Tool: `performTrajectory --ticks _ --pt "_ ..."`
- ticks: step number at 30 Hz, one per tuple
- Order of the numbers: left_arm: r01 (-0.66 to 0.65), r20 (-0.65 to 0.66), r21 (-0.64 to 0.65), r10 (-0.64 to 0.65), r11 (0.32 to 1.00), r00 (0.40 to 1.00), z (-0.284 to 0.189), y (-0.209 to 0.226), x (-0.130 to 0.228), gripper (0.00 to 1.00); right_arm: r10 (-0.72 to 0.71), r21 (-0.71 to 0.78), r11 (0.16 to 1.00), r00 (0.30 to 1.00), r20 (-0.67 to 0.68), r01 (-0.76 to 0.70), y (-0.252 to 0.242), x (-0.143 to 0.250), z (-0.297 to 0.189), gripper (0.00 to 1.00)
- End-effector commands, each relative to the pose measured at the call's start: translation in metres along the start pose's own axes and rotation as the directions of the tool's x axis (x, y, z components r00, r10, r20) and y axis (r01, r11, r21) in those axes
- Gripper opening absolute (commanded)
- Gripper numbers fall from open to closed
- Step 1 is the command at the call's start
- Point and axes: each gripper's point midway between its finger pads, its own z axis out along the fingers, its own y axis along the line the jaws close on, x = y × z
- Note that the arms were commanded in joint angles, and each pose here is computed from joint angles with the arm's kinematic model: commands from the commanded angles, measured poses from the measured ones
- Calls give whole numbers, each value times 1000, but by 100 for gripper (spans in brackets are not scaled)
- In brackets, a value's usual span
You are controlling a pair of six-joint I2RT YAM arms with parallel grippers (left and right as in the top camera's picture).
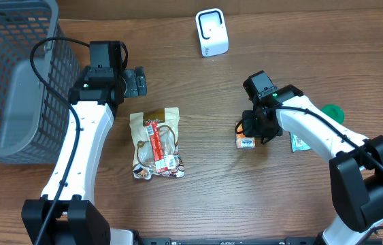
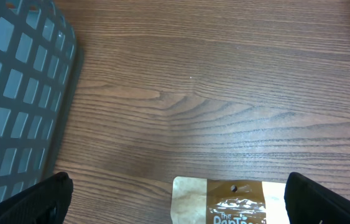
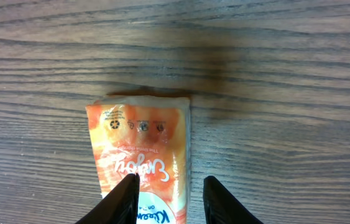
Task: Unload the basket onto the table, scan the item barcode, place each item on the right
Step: 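Lift the orange box and carry it up to the white scanner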
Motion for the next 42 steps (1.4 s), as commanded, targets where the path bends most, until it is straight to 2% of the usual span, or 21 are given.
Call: performTrajectory --ticks 1,3,12,15,17,18,24,27,33,42 --pt "9 14 -8 -8 1000 1000 -2 1 -5 100 -8 -22 1000 1000 1 8 1 4 -2 33" --pt "9 14 -8 -8 1000 1000 -2 1 -5 100 -7 -20 1000 1000 -2 7 -1 7 2 30" --pt "8 13 -8 -8 1000 1000 -2 1 -5 100 -5 -34 999 1000 26 6 -6 13 25 30" --pt "9 14 -8 -8 1000 1000 -2 1 -5 100 -6 -39 999 999 36 8 -7 15 32 19" --pt "8 14 -8 -8 1000 1000 -2 1 -5 100 -7 -38 999 999 34 8 -8 16 32 5" --pt "9 14 -8 -8 1000 1000 -2 1 -5 100 -7 -38 999 999 34 8 -8 16 32 4" --pt "9 14 -8 -8 1000 1000 -2 1 -5 100 -31 -53 998 997 70 35 -1 3 21 4" --pt "9 14 -8 -8 1000 1000 -2 1 -5 100 -112 -69 990 985 133 122 9 -13 -4 4" --pt "9 14 -8 -8 1000 1000 -2 1 -5 100 -119 -106 983 959 257 150 25 -38 -46 4" --pt "9 14 -8 -8 1000 1000 -2 1 -5 100 -136 -97 982 960 245 164 23 -35 -45 4"
